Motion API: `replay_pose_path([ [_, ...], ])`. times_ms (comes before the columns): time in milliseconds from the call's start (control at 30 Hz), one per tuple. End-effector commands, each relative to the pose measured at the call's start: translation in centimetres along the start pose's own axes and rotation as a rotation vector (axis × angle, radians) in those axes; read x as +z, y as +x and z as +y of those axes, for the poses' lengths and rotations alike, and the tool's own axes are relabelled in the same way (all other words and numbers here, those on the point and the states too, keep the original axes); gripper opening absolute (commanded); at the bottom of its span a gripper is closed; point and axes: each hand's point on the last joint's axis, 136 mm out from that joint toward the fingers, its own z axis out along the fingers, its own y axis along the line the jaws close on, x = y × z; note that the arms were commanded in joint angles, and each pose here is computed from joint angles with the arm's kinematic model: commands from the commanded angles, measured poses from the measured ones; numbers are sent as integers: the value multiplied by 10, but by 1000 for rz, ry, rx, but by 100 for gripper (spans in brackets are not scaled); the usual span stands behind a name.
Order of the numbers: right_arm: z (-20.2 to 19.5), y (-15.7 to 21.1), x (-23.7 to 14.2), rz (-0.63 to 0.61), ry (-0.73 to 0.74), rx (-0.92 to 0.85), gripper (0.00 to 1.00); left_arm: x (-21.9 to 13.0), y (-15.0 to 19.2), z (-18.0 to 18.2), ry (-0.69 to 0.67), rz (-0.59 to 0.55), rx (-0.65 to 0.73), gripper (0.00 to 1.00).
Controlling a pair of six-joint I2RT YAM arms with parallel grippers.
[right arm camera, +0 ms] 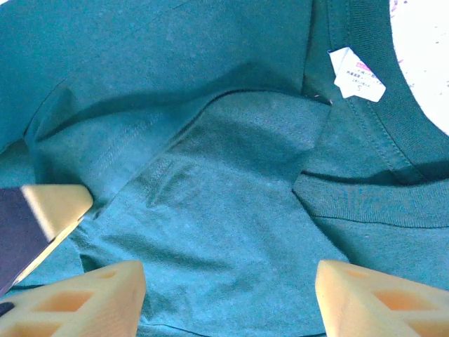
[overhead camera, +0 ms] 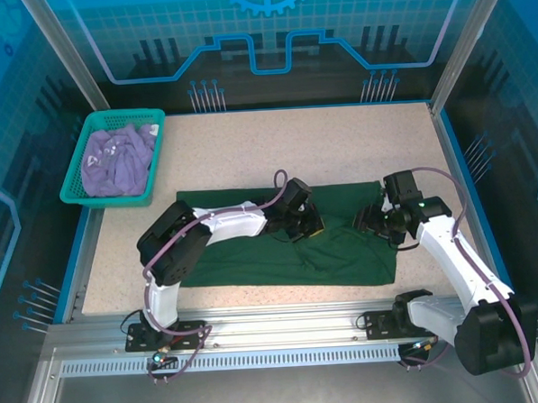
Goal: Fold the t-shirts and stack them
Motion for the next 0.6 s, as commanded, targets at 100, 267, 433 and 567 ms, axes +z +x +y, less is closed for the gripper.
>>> replay_pose_path([
  [100, 0, 1, 2, 2, 14, 13, 67, -20, 26, 7, -4, 137, 58, 0],
  [267, -1, 0, 7, 22, 27, 38, 67, -22, 19, 13, -10, 159, 49, 3],
  [433, -7, -2, 18, 66, 82, 71, 67, -27, 13, 18, -12, 195, 74, 3],
  [567, -15, -5, 31, 124, 149, 109, 67, -32, 12, 24, -5, 257, 107, 3],
])
